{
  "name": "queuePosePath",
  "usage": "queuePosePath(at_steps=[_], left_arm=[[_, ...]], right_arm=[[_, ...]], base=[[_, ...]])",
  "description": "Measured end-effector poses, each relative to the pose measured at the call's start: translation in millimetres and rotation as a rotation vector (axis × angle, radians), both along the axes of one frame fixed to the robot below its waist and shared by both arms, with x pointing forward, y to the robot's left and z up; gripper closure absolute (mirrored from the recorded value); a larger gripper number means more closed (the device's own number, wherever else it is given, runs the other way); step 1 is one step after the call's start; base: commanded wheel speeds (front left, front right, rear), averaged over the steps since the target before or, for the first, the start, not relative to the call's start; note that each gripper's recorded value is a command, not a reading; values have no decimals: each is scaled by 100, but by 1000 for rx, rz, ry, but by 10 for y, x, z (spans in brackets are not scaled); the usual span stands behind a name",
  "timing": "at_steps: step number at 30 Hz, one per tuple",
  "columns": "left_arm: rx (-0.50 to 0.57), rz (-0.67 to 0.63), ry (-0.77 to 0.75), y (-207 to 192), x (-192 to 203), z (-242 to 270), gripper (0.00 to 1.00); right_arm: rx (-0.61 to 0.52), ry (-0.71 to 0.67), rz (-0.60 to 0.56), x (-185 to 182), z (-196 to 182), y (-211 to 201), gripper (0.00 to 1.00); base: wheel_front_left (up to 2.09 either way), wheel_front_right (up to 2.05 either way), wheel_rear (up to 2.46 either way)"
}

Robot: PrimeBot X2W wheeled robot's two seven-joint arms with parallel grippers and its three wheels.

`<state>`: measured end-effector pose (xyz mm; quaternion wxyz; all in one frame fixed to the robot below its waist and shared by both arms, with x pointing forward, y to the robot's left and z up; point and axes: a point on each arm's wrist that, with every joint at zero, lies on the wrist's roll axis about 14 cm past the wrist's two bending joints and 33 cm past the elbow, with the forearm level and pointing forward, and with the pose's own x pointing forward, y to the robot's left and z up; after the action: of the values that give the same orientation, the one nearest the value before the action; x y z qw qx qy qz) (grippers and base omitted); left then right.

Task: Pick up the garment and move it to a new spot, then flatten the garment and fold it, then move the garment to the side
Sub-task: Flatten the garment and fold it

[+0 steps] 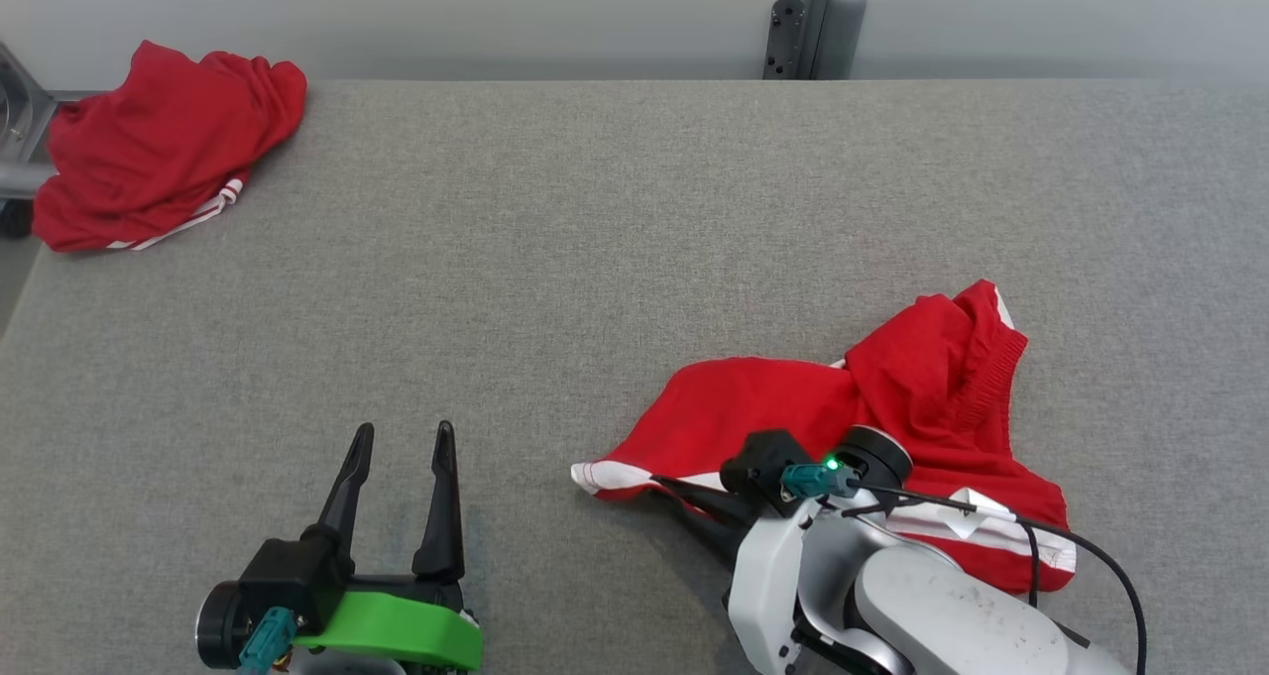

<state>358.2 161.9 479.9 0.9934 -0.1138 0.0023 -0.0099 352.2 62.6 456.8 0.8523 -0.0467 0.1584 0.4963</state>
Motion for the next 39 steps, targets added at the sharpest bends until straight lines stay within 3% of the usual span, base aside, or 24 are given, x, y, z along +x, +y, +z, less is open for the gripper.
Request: queuePosePath(at_steps=[1, 2, 3, 4, 9, 15, 24, 31, 39], left_arm=[[0, -1, 3, -2, 3, -9, 0], [0, -3, 6, -6, 5, -20, 0], [0, -5, 8, -10, 7, -27, 0], [0, -6, 9, -11, 9, -32, 0], [0, -7, 11, -14, 17, -38, 0], [-3, -30, -1, -87, 20, -1, 0], [7, -113, -37, -328, 40, 99, 0], [6, -154, -54, -472, 27, 155, 0], [-4, -150, -45, -485, -61, 134, 0]], right_arm=[[5, 3, -6, 9, -27, 0, 100], [11, 5, -14, 20, -56, -4, 90], [10, 5, -16, 26, -83, -4, 59], [10, 5, -16, 29, -103, -4, 0], [65, 4, -15, -3, -71, 53, 0], [173, -56, -114, 168, 144, -105, 0], [312, -210, -435, 501, 521, -839, 0], [360, -311, -712, 464, 702, -1557, 0], [348, -392, -852, 228, 813, -1968, 0]], base=[[0, 0, 0], [0, 0, 0], [0, 0, 0], [0, 0, 0], [0, 0, 0], [0, 0, 0], [0, 0, 0], [0, 0, 0], [0, 0, 0]])
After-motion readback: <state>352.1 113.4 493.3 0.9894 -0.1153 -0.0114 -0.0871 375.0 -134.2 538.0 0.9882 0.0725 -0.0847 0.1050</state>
